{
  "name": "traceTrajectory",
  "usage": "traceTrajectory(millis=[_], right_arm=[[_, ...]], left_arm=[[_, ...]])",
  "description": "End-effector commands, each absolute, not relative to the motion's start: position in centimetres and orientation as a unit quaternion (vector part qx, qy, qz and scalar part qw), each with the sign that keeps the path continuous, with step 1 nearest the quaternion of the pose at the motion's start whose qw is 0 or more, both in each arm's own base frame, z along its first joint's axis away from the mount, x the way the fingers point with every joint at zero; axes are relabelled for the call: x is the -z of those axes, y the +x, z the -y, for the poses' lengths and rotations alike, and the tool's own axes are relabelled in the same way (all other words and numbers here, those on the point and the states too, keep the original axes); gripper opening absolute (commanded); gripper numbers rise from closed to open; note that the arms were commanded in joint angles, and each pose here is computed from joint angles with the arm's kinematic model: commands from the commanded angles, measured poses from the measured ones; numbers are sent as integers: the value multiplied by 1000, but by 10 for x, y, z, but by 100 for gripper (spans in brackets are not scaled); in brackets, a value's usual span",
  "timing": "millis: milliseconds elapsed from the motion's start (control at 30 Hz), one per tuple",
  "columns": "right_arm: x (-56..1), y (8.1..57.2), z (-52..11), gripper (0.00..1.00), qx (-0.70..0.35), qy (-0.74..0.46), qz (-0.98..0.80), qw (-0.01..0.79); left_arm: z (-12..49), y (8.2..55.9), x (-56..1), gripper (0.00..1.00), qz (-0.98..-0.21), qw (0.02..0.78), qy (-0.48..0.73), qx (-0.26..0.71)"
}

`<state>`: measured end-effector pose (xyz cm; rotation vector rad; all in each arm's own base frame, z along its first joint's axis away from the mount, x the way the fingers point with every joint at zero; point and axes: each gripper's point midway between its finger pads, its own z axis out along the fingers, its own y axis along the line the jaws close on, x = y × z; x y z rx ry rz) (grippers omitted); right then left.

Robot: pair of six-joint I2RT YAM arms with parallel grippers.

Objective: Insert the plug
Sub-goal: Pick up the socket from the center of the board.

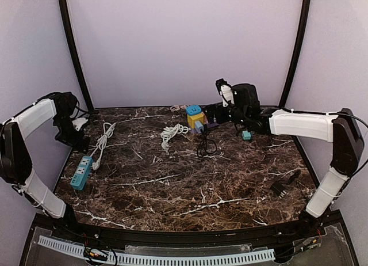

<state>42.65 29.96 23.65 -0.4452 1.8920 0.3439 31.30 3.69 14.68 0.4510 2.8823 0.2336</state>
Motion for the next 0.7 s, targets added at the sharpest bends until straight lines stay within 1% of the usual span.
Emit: traceTrajectory(millis=[0,133,233,333,400,500,567,667], right_arm=[[-221,408,-303,98,-178,-193,-807,529],[-214,398,-300,99,-183,-187,-813,521],[-208,392,-298,99,-185,-183,-817,514],[-203,387,-296,99,-184,-181,-821,509],[-201,385,-295,99,-182,-179,-823,507],[-200,383,-296,99,-182,-179,-825,504],[-199,381,-296,99,-180,-180,-826,503],[-197,378,-295,99,-175,-180,-828,502]], left_arm=[[-47,247,-110,99,-989,-21,145,-37],[-39,240,-76,99,-990,-27,137,-6],[-32,241,-62,99,-990,-17,136,17],[-36,238,-48,97,-990,-22,136,14],[-36,235,-36,93,-989,-34,142,17],[-44,231,-22,80,-988,-58,145,-1],[-45,231,-16,75,-987,-64,146,0],[-48,234,-10,71,-986,-65,153,-10]])
